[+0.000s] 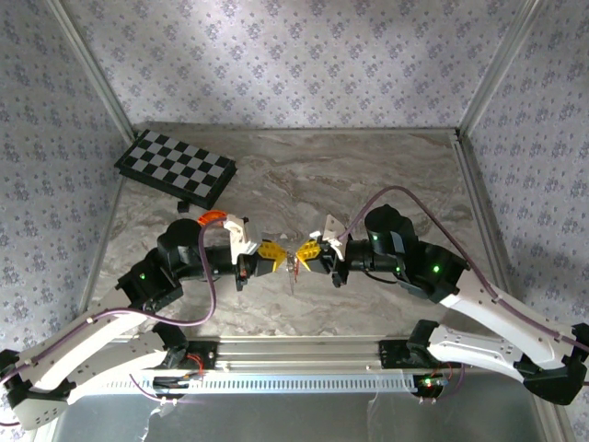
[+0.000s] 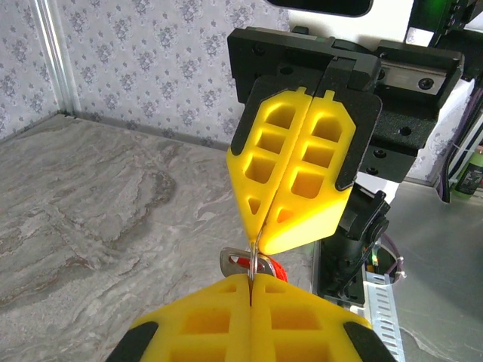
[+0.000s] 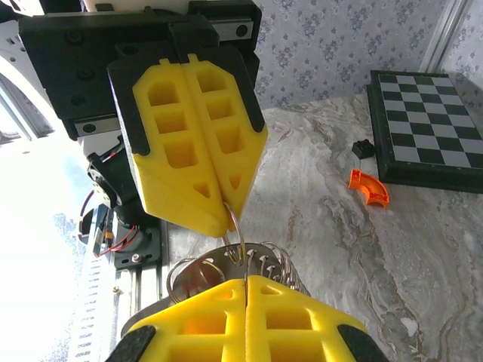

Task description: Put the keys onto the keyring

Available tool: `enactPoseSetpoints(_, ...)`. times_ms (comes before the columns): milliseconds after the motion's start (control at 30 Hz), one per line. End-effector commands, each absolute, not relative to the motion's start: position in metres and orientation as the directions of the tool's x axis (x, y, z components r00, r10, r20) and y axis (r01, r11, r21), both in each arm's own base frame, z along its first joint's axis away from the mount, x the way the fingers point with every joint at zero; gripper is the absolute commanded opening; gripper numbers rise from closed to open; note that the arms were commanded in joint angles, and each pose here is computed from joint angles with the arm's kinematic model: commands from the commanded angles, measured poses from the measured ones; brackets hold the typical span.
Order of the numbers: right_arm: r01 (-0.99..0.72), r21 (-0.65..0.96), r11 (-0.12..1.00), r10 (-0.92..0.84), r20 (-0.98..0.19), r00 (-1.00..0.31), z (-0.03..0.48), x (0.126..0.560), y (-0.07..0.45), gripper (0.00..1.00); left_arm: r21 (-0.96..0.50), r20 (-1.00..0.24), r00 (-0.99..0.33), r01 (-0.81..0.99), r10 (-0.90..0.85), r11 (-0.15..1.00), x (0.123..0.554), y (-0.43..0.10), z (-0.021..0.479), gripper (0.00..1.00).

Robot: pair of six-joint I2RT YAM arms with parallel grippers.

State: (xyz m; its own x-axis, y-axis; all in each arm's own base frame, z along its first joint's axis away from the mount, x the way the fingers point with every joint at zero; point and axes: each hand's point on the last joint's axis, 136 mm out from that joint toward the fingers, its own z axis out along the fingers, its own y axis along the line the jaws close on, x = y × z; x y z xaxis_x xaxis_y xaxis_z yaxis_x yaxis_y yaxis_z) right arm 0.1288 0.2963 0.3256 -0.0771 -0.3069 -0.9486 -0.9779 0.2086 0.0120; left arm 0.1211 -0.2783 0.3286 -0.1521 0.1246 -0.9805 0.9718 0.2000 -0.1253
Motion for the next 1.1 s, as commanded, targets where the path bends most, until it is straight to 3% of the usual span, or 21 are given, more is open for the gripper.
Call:
enactPoseSetpoints(0, -0.981, -0.011, 0.192, -0.271, -0.962, -0.042, 0.3448, 0.1257, 0.2983, 0.00, -0.077, -0.994, -0.089, 0.984, 0.070, 0.160, 0.1146, -0.2798, 0.3569, 0.00)
enactPoseSetpoints(1067, -0.975, -0.012, 0.220, -0.260, -0.964, -0.047, 0.3479, 0.1304, 0.2944, 0.00, -0.070, -0.994, -0.083, 0.984, 0.072, 0.162, 0.1122, -0.2776, 0.3572, 0.00)
